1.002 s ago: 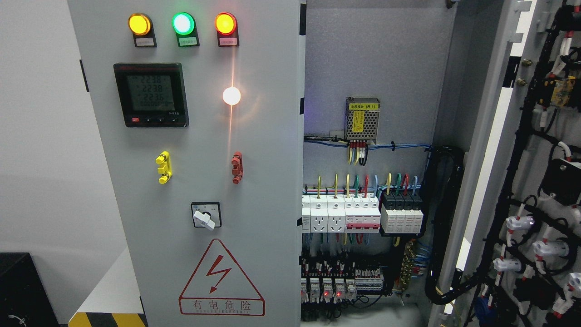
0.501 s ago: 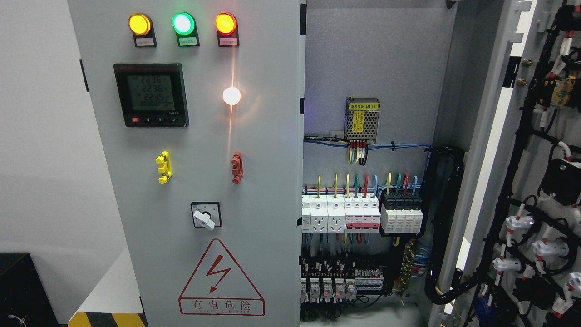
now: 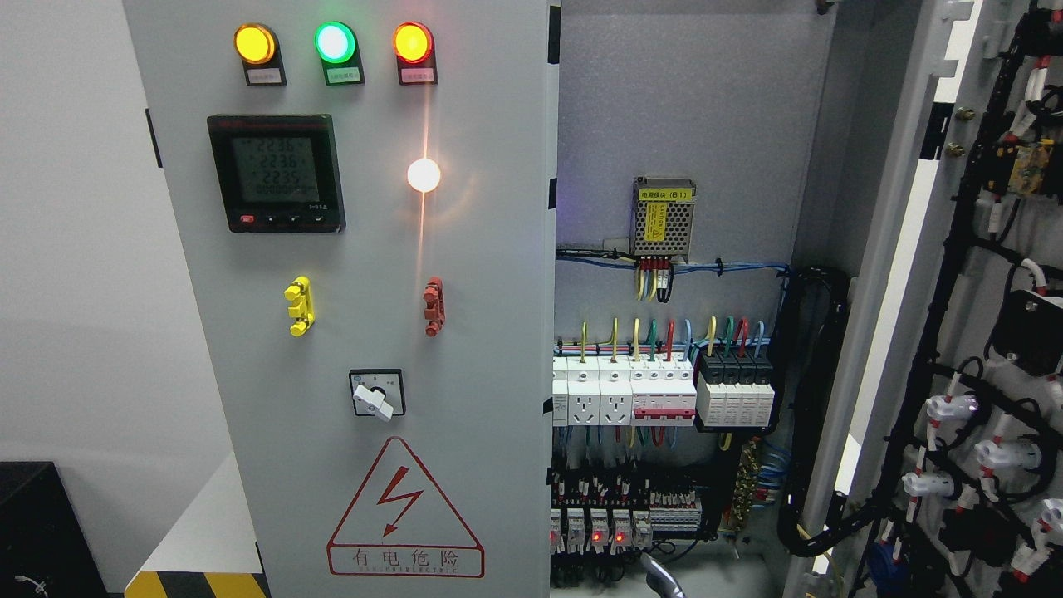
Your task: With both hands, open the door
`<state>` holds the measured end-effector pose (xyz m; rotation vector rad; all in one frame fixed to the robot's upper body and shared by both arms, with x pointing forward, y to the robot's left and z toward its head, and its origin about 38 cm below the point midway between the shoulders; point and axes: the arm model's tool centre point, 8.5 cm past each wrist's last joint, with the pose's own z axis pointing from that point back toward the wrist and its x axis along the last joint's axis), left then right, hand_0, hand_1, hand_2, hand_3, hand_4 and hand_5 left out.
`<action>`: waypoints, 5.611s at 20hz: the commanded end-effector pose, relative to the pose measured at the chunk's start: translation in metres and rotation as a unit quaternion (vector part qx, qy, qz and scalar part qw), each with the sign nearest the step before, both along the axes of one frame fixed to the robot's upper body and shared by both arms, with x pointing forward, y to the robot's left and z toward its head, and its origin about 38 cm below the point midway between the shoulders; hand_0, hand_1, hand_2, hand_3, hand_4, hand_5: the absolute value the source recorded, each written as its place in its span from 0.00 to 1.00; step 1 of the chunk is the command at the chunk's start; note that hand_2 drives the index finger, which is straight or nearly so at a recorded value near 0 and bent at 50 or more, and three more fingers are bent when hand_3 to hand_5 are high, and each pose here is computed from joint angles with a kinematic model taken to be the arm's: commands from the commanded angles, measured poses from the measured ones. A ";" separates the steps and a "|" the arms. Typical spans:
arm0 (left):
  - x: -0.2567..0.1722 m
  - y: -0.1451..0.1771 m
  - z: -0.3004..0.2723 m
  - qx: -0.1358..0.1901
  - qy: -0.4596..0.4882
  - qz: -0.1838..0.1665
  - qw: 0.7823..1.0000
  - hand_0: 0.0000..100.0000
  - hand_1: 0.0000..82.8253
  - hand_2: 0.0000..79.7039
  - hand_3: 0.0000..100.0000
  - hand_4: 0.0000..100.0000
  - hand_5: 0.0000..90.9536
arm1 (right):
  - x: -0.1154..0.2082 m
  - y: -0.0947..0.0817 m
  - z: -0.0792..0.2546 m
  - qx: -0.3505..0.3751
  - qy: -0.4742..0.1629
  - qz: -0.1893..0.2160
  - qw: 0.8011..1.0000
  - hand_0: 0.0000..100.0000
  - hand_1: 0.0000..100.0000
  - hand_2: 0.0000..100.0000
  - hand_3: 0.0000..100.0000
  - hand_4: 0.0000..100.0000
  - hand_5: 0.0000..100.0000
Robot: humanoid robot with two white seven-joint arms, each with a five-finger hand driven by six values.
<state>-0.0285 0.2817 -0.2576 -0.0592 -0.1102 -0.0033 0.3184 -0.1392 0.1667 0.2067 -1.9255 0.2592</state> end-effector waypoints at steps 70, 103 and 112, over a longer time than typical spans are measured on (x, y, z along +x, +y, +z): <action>-0.001 0.003 0.000 0.005 -0.002 0.002 1.000 0.00 0.00 0.00 0.00 0.00 0.00 | 0.179 0.004 0.141 0.054 0.056 0.142 0.987 0.00 0.00 0.00 0.00 0.00 0.00; 0.003 -0.001 -0.001 0.001 -0.003 0.001 1.000 0.00 0.00 0.00 0.00 0.00 0.00 | 0.179 0.014 0.154 0.064 0.068 0.233 0.968 0.00 0.00 0.00 0.00 0.00 0.00; 0.003 -0.001 -0.001 0.001 -0.004 0.000 1.000 0.00 0.00 0.00 0.00 0.00 0.00 | 0.179 0.018 0.163 0.052 0.059 0.263 0.962 0.00 0.00 0.00 0.00 0.00 0.00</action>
